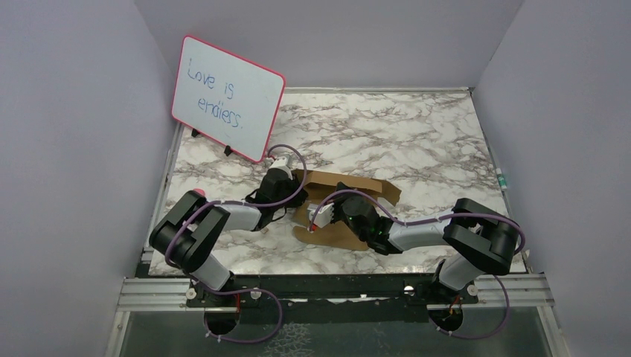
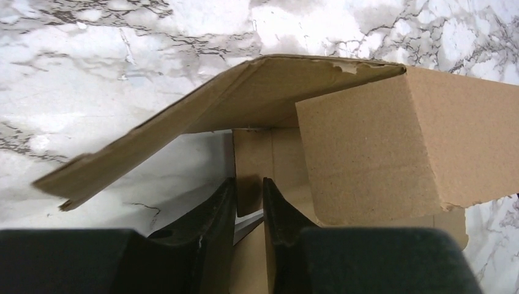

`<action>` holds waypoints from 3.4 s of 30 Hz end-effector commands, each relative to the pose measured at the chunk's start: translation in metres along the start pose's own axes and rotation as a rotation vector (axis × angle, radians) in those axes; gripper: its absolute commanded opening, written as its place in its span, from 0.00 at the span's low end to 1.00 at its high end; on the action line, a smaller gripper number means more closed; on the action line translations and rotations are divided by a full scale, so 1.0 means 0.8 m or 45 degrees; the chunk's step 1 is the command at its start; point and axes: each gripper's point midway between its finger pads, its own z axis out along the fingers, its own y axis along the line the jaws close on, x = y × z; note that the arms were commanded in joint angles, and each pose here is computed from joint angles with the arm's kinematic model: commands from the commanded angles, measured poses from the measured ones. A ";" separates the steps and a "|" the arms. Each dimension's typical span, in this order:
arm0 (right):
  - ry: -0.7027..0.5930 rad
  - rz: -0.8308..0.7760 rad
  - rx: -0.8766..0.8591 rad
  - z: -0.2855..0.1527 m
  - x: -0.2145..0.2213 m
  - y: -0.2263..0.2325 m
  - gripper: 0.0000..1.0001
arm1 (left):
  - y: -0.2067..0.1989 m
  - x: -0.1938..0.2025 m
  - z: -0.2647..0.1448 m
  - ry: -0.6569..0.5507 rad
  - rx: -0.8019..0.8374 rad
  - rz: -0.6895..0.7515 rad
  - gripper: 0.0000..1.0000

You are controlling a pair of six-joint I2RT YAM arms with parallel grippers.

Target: Fold the paper box

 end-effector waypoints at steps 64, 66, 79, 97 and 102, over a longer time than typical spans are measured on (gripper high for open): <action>-0.012 0.004 -0.091 0.002 -0.004 0.024 0.01 | -0.063 -0.012 -0.009 -0.033 0.284 0.007 0.19; -0.012 0.004 -0.092 0.002 -0.004 0.025 0.01 | -0.065 -0.011 -0.009 -0.034 0.291 0.010 0.19; -0.014 0.002 -0.101 0.002 -0.004 0.027 0.01 | -0.060 -0.013 -0.020 -0.074 0.283 0.043 0.22; -0.024 0.002 -0.086 -0.005 -0.003 0.020 0.01 | 0.015 -0.079 -0.091 -0.311 -0.085 0.131 0.34; -0.023 0.003 -0.089 -0.005 -0.003 0.021 0.01 | 0.059 -0.112 -0.104 -0.370 -0.293 0.196 0.39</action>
